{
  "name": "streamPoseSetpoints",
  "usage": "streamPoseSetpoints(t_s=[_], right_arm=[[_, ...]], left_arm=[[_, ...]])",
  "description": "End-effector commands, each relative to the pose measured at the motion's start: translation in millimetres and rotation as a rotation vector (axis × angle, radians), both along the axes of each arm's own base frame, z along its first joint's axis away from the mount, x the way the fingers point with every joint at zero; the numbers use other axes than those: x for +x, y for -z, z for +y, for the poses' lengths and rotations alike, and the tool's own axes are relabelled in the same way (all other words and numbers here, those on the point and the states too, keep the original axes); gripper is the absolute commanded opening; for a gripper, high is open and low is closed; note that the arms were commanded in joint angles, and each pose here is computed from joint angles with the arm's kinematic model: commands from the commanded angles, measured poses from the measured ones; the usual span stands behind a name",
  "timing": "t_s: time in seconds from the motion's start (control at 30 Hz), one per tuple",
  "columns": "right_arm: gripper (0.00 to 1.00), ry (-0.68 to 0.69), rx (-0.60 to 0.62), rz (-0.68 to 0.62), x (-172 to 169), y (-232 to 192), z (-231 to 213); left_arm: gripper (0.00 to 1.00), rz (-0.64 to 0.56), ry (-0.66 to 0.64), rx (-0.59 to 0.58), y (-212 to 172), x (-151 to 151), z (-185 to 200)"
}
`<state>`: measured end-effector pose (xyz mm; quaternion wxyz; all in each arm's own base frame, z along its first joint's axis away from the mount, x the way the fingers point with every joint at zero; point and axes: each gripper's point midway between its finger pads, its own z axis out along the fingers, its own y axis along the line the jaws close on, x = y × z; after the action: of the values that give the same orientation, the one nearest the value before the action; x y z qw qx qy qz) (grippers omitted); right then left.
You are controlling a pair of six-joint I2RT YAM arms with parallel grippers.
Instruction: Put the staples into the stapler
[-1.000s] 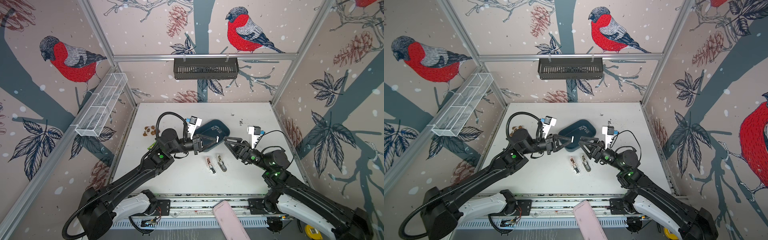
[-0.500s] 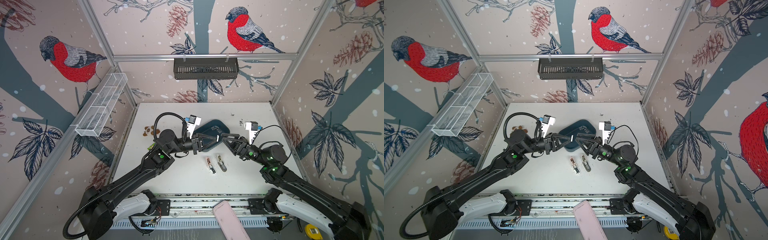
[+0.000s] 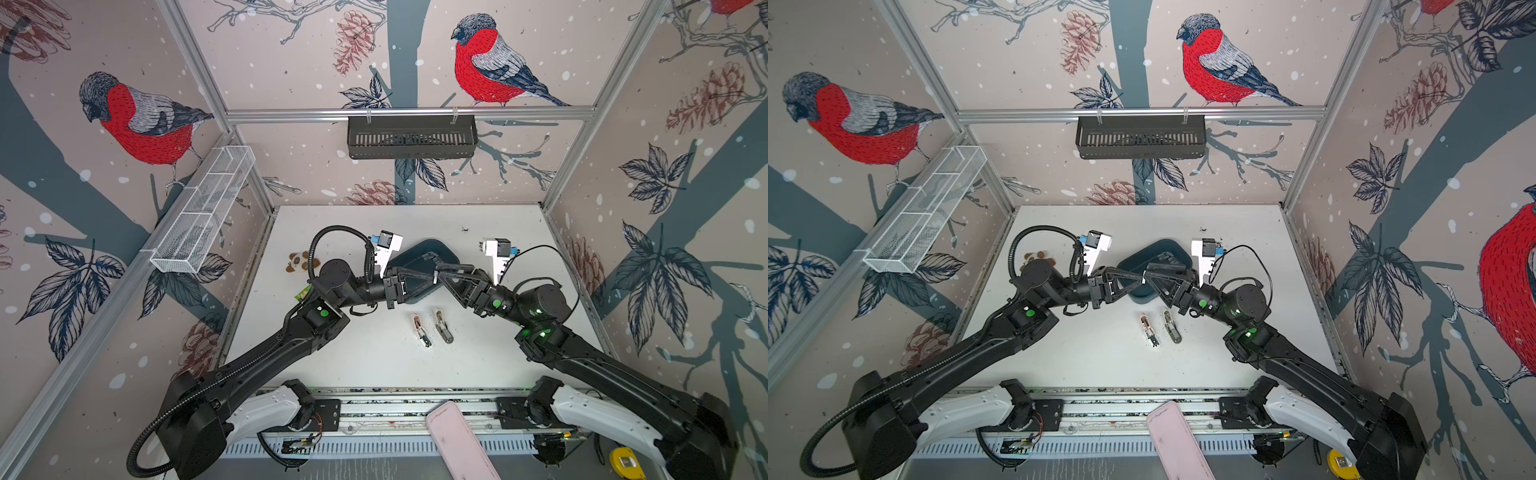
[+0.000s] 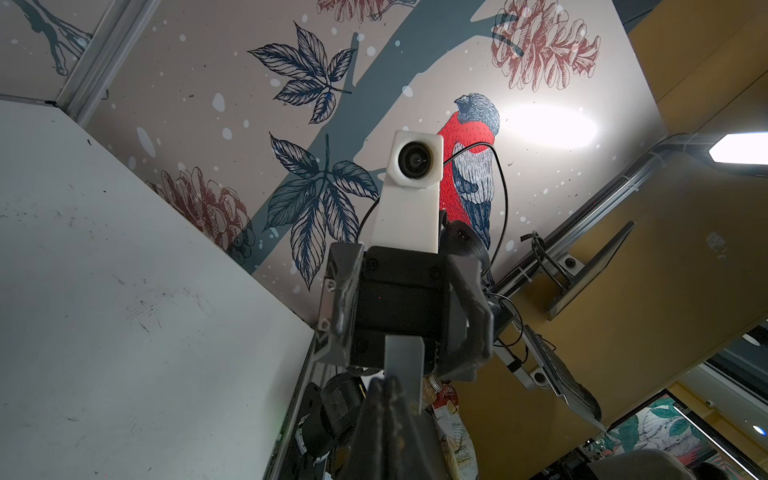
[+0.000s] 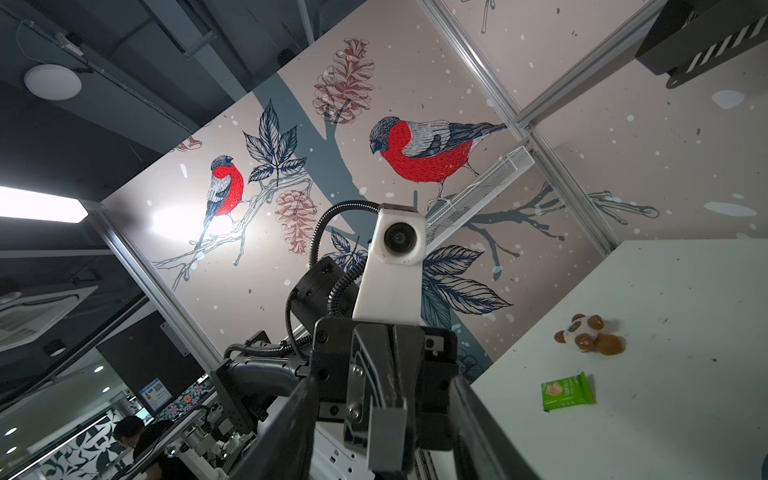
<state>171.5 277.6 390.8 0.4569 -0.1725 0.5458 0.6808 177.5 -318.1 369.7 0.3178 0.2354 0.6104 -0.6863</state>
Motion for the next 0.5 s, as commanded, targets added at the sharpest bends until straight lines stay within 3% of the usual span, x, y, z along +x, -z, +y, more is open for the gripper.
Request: streamPoseSetpoints(t_s=[0.0,0.47], right_arm=[[0.49,-0.001,0.031,-0.042,-3.0,-12.6,-0.9],[0.34,-0.003,0.018,-0.033,-0.3,-8.6,4.9]], left_arm=[[0.0,-0.053,0.015,-0.046,-12.7,-3.9,2.0],[0.0,-0.058,0.02,-0.053,-14.4,-4.9,2.1]])
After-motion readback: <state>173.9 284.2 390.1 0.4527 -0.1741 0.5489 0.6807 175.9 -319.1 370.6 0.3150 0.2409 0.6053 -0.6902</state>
